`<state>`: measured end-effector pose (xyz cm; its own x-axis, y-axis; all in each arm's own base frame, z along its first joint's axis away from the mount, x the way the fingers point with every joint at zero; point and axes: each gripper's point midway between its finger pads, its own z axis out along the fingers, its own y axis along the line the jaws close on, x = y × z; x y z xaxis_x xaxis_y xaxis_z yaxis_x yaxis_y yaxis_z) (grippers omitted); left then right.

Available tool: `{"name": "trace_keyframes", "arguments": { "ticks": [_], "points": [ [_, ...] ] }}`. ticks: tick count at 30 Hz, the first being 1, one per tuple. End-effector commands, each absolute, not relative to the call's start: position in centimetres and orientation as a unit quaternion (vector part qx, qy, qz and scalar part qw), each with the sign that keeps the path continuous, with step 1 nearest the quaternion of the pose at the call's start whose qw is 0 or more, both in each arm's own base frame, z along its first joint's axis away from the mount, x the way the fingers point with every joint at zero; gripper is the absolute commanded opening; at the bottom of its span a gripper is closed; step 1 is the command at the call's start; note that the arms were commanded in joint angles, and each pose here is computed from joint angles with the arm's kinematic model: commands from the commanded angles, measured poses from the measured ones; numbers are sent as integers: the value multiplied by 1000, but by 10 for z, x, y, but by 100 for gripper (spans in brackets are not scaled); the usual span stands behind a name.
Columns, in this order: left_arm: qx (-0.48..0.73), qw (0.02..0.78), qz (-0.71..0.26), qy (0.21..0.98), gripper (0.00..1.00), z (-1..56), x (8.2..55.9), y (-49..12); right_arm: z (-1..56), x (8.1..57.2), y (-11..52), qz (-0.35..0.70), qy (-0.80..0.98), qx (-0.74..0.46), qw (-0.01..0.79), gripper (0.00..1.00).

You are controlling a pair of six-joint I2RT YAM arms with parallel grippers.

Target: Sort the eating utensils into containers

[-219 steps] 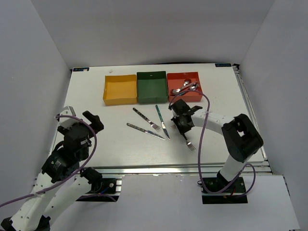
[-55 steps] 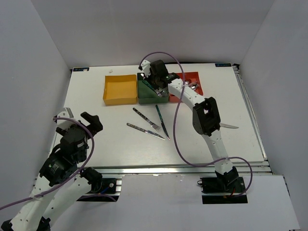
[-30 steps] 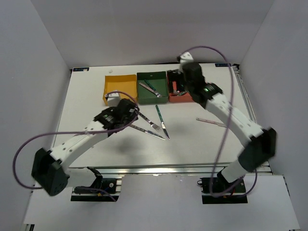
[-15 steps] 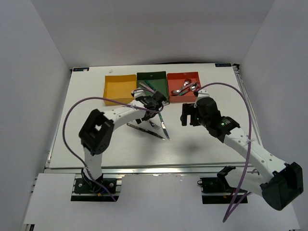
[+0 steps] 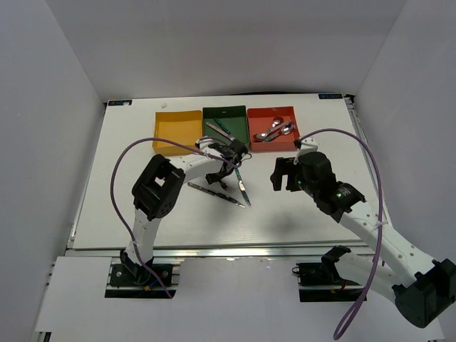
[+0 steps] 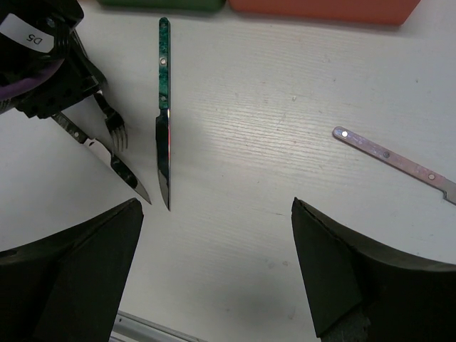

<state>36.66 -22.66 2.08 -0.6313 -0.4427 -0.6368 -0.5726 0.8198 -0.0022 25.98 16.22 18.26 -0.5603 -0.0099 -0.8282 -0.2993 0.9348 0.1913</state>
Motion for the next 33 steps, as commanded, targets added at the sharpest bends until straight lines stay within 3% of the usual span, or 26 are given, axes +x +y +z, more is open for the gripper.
{"name": "trace_keyframes", "arguments": {
  "ticks": [1, 5, 9, 13, 26, 31, 33],
  "points": [
    [-305, 330, 93, 888, 45, 20, 365, -219, 191, 262, 164, 167, 859, -86, 477, 89],
    [-314, 333, 69, 886, 33, 16, 362, -219, 189, 261, 164, 168, 859, -86, 475, 89],
    [-324, 333, 60, 884, 13, 17, 359, -219, 191, 259, 162, 169, 857, -83, 480, 89],
    [-348, 340, 19, 874, 1, 29, 354, -220, 195, 260, 160, 166, 855, -81, 485, 89],
    [-340, 411, -141, 834, 0, 143, 352, -253, 202, 270, 146, 123, 859, -53, 494, 89],
    [-307, 464, -153, 817, 0, 200, 391, -265, 216, 270, 142, 132, 851, -22, 507, 89],
    [-304, 451, -152, 825, 0, 191, 415, -269, 222, 268, 144, 141, 851, -25, 506, 89]
  ]
}}
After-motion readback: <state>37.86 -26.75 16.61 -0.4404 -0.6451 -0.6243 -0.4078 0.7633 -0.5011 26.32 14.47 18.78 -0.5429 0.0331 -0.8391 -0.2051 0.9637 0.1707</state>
